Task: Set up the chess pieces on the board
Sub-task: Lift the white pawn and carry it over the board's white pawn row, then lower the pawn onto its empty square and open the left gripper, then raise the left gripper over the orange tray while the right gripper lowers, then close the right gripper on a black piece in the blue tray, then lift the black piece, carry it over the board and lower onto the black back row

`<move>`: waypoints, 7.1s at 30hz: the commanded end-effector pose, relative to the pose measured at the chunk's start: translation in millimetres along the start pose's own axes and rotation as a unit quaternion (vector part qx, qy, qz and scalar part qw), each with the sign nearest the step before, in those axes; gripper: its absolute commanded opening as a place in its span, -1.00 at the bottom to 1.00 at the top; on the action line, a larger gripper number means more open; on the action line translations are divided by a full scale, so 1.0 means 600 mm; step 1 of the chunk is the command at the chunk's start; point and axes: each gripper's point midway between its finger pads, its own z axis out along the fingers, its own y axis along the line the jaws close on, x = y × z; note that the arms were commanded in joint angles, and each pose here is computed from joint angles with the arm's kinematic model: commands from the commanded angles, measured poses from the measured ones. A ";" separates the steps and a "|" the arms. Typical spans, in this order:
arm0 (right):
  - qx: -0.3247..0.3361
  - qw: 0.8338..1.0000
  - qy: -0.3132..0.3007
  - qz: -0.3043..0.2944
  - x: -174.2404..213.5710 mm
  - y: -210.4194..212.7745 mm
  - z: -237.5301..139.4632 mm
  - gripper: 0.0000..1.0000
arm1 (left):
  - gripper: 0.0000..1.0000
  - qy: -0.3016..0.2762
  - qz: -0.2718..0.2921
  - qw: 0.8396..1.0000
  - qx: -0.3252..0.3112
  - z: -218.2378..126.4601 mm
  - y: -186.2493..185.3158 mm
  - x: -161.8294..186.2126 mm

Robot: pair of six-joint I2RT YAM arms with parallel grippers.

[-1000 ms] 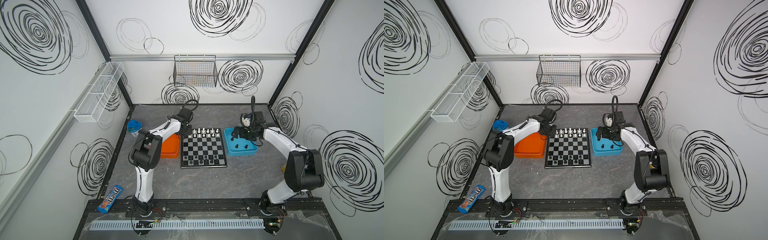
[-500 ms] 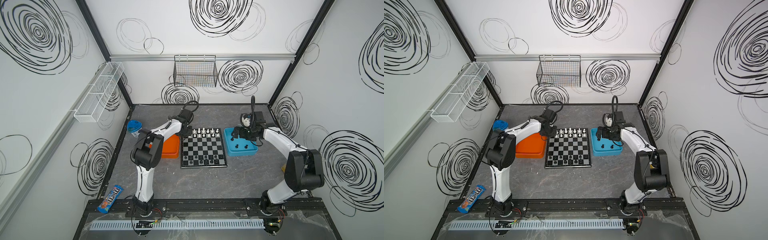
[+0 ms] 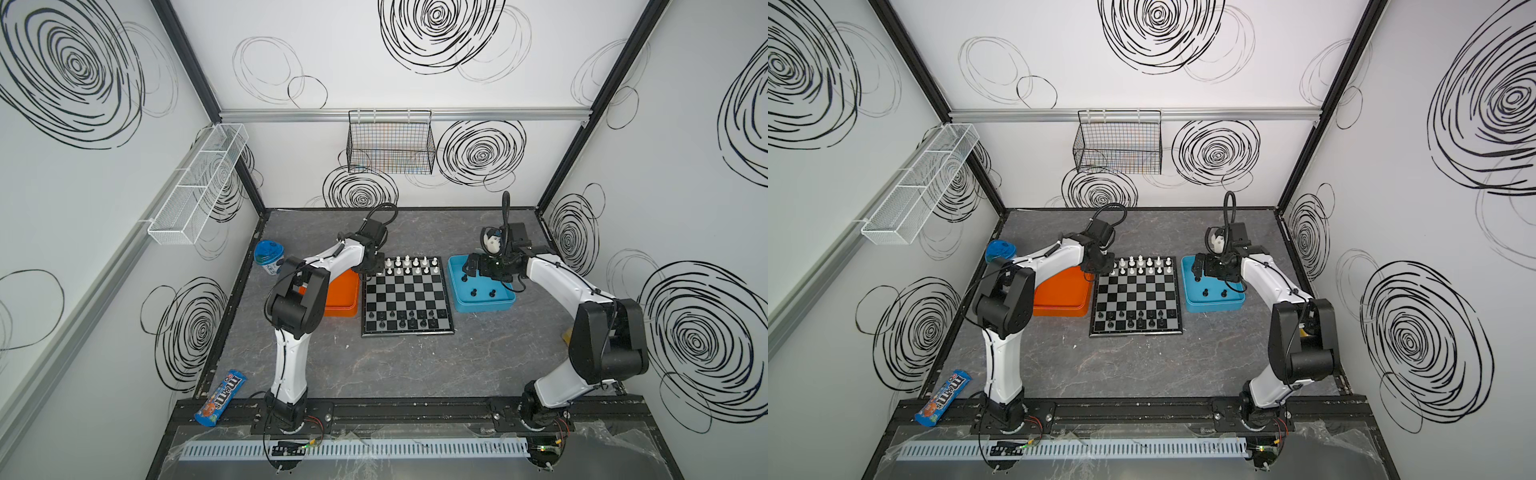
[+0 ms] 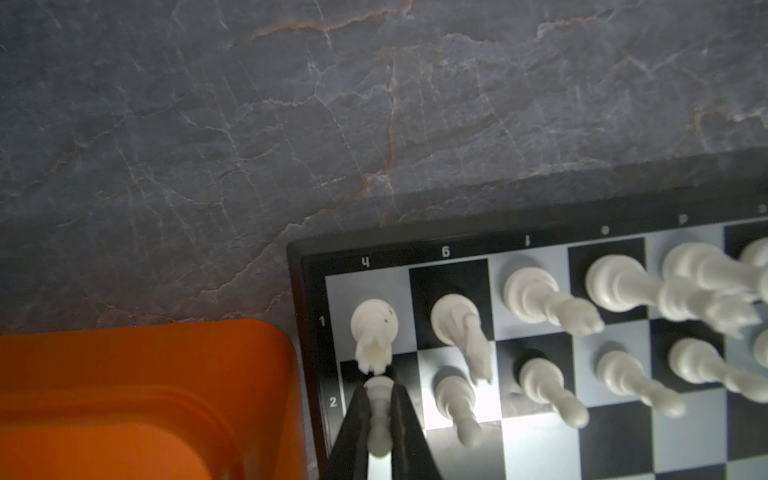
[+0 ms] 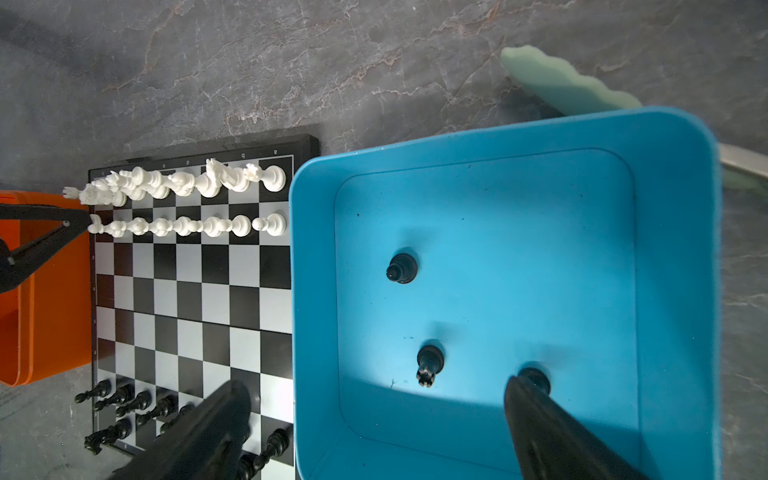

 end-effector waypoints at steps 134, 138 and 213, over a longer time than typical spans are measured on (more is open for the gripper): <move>0.095 0.993 0.067 -0.016 -0.002 -0.002 0.137 -0.66 | 0.85 -0.114 -0.114 0.984 0.081 -0.173 0.178 -0.047; 0.098 0.993 0.068 -0.017 -0.001 -0.002 0.130 -0.72 | 0.84 -0.113 -0.115 0.984 0.081 -0.172 0.178 -0.047; -0.013 0.951 0.145 -0.271 0.287 0.394 0.130 -0.70 | 0.85 -0.107 -0.129 0.984 0.062 -0.157 0.208 -0.045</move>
